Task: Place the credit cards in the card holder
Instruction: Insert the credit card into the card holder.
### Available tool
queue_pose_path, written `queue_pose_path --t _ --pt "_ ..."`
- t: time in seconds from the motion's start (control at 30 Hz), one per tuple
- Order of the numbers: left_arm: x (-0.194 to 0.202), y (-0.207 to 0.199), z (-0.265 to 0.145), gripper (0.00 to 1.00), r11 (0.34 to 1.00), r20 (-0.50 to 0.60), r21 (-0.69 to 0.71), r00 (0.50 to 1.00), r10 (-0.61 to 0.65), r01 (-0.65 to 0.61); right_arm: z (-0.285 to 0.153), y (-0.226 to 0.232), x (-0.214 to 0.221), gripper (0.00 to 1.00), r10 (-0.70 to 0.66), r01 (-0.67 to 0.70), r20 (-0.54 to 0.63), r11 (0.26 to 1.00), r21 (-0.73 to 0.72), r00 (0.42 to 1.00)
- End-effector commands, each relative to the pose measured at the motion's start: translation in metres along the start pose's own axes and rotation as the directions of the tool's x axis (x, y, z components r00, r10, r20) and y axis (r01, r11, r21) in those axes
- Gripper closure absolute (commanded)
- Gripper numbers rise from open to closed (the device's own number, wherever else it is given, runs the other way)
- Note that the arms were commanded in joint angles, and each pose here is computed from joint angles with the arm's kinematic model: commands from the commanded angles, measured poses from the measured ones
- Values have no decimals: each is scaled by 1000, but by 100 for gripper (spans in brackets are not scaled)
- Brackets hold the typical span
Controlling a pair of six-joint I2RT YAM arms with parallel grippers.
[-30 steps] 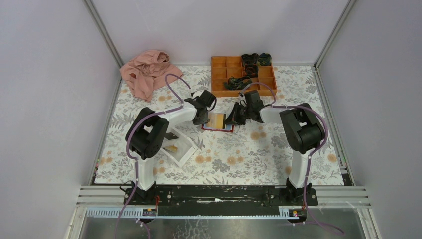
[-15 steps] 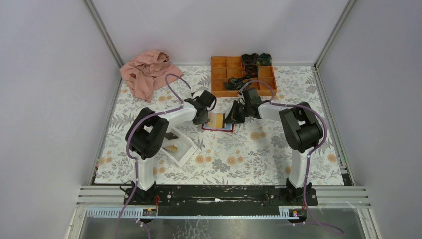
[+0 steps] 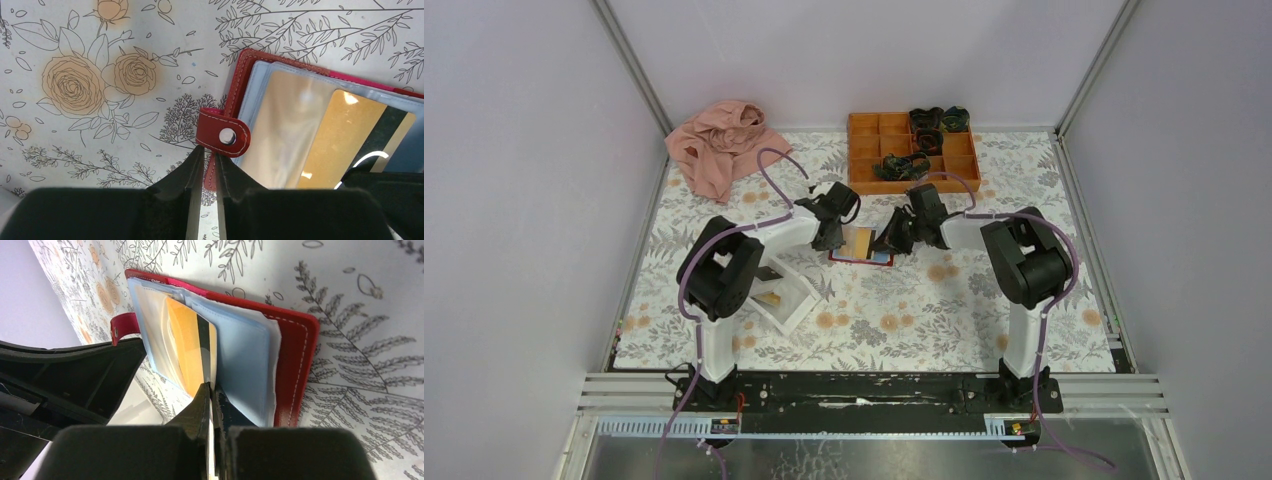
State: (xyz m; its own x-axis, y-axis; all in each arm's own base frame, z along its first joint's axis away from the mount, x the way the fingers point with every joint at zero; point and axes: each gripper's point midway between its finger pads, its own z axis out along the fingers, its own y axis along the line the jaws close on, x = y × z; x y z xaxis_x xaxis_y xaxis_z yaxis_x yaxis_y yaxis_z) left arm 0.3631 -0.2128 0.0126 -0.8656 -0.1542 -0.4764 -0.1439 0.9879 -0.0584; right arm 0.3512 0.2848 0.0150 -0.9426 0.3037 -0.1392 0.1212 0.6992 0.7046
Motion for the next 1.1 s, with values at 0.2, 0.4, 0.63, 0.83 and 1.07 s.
queue_pose_path --t 0.2,0.4,0.63,0.83,1.07 --pt "27 5 11 80 999 -53 -12 998 40 -41 -3 -17 9 100 134 -141 158 990 29 978" --pt "27 3 10 81 999 -52 -11 998 47 -47 -1 -7 12 100 149 -151 125 989 7 981" --pt "29 2 11 81 999 -55 -10 997 49 -50 8 -4 19 100 153 -153 79 988 -1 985" --pt "30 1 13 81 999 -59 -8 997 53 -53 14 -8 27 100 139 -139 36 990 9 990" --pt "32 1 15 82 998 -64 -10 996 61 -61 17 -13 38 100 63 -62 -27 998 30 998"
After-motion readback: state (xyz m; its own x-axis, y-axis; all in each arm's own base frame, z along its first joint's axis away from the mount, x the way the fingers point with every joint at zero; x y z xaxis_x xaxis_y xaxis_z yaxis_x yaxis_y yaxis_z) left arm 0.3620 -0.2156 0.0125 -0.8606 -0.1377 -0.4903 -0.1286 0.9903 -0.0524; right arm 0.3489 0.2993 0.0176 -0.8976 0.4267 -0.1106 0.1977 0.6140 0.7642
